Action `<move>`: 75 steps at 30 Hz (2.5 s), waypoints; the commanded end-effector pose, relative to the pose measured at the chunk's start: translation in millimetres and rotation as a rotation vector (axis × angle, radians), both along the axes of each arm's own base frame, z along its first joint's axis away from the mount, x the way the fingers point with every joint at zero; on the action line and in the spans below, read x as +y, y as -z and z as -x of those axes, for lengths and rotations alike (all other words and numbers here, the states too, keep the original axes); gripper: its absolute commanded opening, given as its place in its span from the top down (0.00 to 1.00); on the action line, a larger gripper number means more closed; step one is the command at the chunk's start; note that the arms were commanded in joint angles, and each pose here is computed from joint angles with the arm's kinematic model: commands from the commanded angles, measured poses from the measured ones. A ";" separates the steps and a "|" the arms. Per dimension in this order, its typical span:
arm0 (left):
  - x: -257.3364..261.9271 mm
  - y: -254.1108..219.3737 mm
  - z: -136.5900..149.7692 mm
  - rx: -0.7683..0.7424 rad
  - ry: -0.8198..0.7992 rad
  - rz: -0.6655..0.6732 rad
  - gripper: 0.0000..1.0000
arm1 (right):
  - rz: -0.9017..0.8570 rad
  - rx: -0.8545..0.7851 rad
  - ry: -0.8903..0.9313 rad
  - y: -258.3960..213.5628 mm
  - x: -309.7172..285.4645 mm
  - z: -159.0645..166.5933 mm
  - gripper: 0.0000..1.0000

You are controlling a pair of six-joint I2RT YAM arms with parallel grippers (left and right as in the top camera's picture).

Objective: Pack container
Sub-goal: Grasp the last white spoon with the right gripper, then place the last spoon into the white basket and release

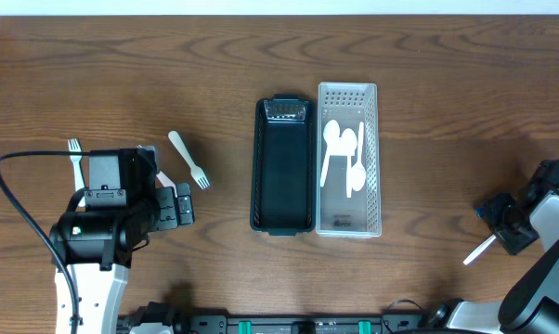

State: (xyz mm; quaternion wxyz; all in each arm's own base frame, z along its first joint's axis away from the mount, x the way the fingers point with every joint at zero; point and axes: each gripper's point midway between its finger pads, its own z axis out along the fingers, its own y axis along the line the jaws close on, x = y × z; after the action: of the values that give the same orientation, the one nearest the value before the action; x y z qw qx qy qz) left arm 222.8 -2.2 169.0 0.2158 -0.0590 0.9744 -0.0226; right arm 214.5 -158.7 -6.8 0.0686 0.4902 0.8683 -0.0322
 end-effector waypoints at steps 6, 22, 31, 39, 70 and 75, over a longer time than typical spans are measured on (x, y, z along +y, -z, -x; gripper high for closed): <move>0.4 -6.7 -3.2 -0.016 -0.009 0.008 0.02 | -0.054 0.017 0.010 11.0 12.2 8.2 0.77; 0.4 -6.7 -3.2 -0.016 -0.009 0.008 0.02 | -0.146 -0.238 -0.131 -43.8 35.7 -58.3 0.99; 0.4 -6.7 -3.2 -0.016 -0.009 0.008 0.02 | -0.038 -0.513 -0.577 -186.4 132.7 -145.0 0.99; 0.4 -6.7 -3.2 -0.016 -0.009 0.008 0.02 | -0.058 -0.584 -0.925 -208.6 257.9 -160.5 0.99; -5.0 -14.4 -4.6 -0.031 -0.008 0.042 0.02 | 0.284 -0.420 -1.106 -216.9 262.4 -185.1 0.37; -5.4 -43.7 -17.0 -0.094 -0.064 0.075 0.02 | 0.465 -0.509 -0.912 -295.1 189.8 -168.3 0.09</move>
State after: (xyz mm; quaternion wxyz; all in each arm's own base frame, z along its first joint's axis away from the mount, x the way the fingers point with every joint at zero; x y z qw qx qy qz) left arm 227.6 -6.6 187.2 0.2283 -0.0727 0.9701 -0.0400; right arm 392.2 82.5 243.1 0.3370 -0.0208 0.9412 -0.0062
